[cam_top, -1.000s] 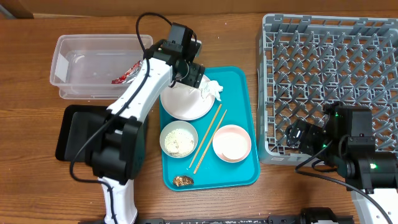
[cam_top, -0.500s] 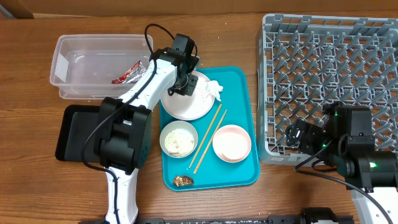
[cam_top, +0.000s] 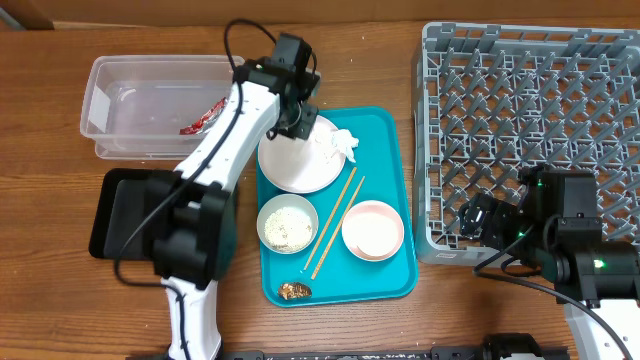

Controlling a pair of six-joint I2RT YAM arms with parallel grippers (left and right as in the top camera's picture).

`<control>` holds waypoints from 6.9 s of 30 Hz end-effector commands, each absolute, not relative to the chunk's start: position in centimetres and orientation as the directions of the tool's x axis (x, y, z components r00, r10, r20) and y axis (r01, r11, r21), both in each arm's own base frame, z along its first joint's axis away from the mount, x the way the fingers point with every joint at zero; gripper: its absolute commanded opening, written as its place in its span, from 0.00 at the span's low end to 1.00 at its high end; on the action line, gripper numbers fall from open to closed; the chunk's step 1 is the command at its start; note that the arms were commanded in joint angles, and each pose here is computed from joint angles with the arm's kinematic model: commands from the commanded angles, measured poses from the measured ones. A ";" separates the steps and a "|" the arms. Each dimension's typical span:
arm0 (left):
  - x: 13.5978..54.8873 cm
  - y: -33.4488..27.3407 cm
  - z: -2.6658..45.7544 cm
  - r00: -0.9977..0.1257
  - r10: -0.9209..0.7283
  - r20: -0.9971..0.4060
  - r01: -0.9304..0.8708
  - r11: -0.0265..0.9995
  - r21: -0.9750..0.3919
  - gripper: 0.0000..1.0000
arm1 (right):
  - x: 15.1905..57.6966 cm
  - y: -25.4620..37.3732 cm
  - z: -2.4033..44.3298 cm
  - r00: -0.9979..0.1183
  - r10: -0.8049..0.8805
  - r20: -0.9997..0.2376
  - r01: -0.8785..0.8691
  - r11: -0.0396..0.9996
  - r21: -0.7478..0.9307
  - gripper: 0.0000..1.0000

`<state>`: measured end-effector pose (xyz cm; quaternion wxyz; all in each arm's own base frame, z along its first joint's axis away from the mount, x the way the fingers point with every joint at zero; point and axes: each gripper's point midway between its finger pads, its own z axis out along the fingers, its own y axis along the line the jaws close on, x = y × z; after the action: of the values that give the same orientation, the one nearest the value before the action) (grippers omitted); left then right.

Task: Sort waste into correct bins and load items into the dishwasher
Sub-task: 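Grasp the crumpled tissue on the plate with the left gripper, then drop the tissue into the clear plastic bin with the left gripper, then grasp the remaining tissue on the plate and drop it in the bin, then grasp the rim of the white rice bowl with the left gripper, then tip the rice bowl over the black tray to pour out the rice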

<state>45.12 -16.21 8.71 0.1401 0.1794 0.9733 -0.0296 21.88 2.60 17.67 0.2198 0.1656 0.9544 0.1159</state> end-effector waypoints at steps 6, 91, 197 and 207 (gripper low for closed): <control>47.2 -8.2 21.2 -0.839 0.102 -0.535 0.127 0.992 -0.010 0.04 | 22.3 2.7 18.7 -0.839 0.361 -0.407 0.248 0.920 0.303 1.00; 46.5 6.6 20.5 -0.857 -0.348 -0.381 -0.368 0.929 -0.021 0.62 | 22.1 2.7 18.6 -0.844 0.360 -0.398 0.252 0.920 0.300 1.00; 32.3 -4.0 15.1 -0.949 -0.148 -0.278 0.117 0.654 -0.748 0.04 | 21.9 2.7 18.5 -0.847 0.360 -0.391 0.254 0.920 0.298 1.00; 31.5 -3.2 17.4 -0.873 -0.255 -0.416 0.280 0.436 -0.855 0.04 | 21.9 2.7 18.5 -0.847 0.360 -0.391 0.254 0.920 0.298 1.00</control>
<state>31.34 -3.22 15.88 0.2155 -0.0060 0.8373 -0.5025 21.47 2.59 17.48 0.2091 0.1668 0.9568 0.1139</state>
